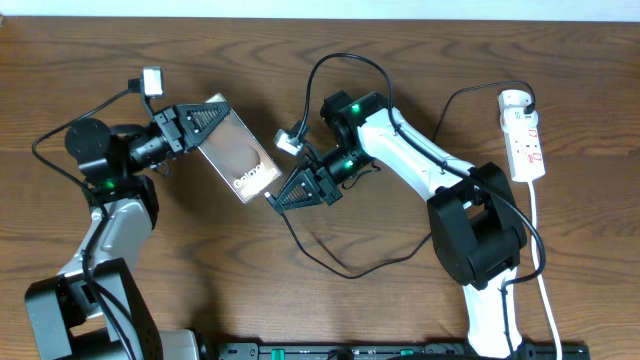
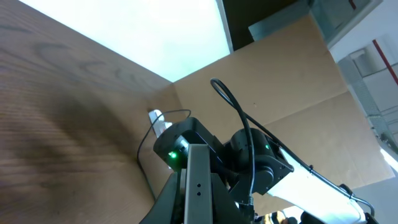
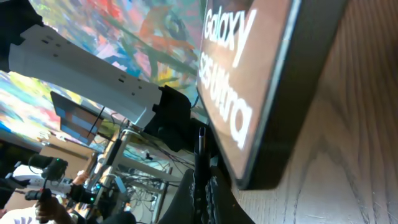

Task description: Plug charger to phone and switch on socket

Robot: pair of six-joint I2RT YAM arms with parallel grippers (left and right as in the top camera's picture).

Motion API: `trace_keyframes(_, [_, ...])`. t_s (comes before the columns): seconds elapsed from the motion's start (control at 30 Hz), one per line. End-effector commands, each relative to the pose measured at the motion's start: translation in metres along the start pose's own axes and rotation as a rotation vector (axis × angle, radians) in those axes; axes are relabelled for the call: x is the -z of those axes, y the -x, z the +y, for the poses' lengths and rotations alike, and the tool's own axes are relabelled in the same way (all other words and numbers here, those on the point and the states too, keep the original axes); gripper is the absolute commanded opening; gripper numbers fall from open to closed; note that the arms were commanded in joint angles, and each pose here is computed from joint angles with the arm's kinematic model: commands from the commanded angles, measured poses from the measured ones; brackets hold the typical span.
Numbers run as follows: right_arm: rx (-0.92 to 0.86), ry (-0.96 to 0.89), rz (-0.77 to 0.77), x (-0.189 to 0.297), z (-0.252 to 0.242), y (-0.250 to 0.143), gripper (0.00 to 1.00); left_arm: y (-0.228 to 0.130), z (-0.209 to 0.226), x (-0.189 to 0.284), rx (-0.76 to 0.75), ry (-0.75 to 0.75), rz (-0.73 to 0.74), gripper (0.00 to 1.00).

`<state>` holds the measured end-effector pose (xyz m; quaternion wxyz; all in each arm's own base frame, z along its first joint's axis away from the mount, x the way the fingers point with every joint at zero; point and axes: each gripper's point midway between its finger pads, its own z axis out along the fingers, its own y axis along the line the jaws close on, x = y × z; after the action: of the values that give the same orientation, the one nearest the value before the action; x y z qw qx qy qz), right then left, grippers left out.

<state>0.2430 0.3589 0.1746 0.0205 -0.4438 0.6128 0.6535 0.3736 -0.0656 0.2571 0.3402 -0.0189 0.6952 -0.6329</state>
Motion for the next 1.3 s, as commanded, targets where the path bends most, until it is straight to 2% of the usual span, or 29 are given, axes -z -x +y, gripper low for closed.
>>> trace_keyframes(0.0, [0.020, 0.023, -0.043, 0.0049, 0.0053, 0.0117, 0.01, 0.0000, -0.0060, 0.0007, -0.003, -0.010, 0.014, 0.07])
trace_keyframes(0.47, [0.021, 0.022, -0.042, 0.0049, 0.0052, 0.0117, 0.01, -0.0075, -0.0086, 0.0008, -0.004, -0.024, 0.058, 0.07])
trace_keyframes(1.27, [0.021, 0.021, -0.041, 0.0049, 0.0049, 0.0114, 0.01, -0.0040, -0.0075, -0.0001, 0.015, -0.018, 0.037, 0.07])
